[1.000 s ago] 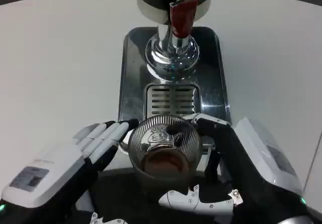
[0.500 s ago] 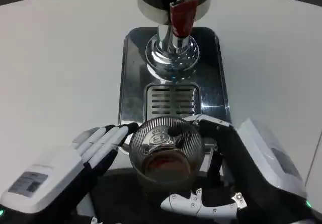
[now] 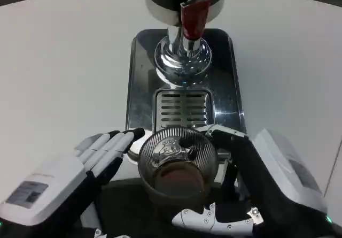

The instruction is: Grasp the cup under the faucet to collect the drink, then remove the cup.

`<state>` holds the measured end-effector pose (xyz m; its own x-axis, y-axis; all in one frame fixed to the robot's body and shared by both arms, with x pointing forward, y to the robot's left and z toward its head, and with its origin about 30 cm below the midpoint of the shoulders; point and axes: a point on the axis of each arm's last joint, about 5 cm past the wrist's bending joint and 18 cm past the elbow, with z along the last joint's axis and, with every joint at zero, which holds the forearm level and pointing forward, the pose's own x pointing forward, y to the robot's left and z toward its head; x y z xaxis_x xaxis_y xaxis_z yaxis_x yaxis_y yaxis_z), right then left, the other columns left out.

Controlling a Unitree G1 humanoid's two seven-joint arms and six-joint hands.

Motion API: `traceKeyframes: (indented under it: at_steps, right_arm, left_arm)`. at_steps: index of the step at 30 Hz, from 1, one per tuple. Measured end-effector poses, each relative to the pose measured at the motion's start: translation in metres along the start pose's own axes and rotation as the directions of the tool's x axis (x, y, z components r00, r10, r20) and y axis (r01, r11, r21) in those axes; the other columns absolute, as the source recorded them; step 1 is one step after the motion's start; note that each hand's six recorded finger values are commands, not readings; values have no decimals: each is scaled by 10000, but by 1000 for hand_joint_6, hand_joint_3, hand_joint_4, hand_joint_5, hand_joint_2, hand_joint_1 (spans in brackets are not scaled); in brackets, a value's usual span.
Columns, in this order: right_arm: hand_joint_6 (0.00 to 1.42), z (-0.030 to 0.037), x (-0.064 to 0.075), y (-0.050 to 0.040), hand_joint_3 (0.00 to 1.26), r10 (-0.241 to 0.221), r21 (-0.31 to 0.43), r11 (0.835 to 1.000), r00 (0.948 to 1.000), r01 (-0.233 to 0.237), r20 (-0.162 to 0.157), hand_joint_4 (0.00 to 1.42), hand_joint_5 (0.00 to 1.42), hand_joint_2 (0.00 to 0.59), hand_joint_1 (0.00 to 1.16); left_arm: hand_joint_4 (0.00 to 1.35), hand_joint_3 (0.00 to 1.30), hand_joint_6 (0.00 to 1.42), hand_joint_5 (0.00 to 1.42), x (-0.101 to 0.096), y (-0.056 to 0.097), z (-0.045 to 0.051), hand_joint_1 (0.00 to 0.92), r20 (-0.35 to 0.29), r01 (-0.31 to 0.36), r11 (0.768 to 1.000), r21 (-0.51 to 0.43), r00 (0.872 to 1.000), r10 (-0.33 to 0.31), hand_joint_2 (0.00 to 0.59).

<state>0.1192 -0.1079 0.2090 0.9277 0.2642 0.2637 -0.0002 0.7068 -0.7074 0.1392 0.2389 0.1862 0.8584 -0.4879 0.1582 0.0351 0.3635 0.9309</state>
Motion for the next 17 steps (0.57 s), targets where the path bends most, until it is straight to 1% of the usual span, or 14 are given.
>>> traceKeyframes:
  at_steps: [6, 11, 17]
  right_arm:
    - [1382, -1, -3, -1, 992, -1, -8, 10000, 10000, 1, 4, 1098, 1149, 112, 1024]
    - [1382, 1, -7, -1, 992, 2, -37, 10000, 10000, -1, 82, 1098, 1147, 112, 1025]
    - [1382, -5, -20, -2, 992, 7, -42, 10000, 10000, -6, 17, 1098, 1149, 112, 1025]
  left_arm:
    - [0, 0, 0, 0, -2, 4, -2, 145, -12, -17, 10000, 9, 10000, 17, 82]
    - [0, 0, 0, 0, -7, 14, -7, 139, -36, -57, 10000, 23, 10000, 58, 84]
    - [0, 0, 0, 0, -6, 18, -8, 136, -9, -90, 10000, -35, 10000, 90, 84]
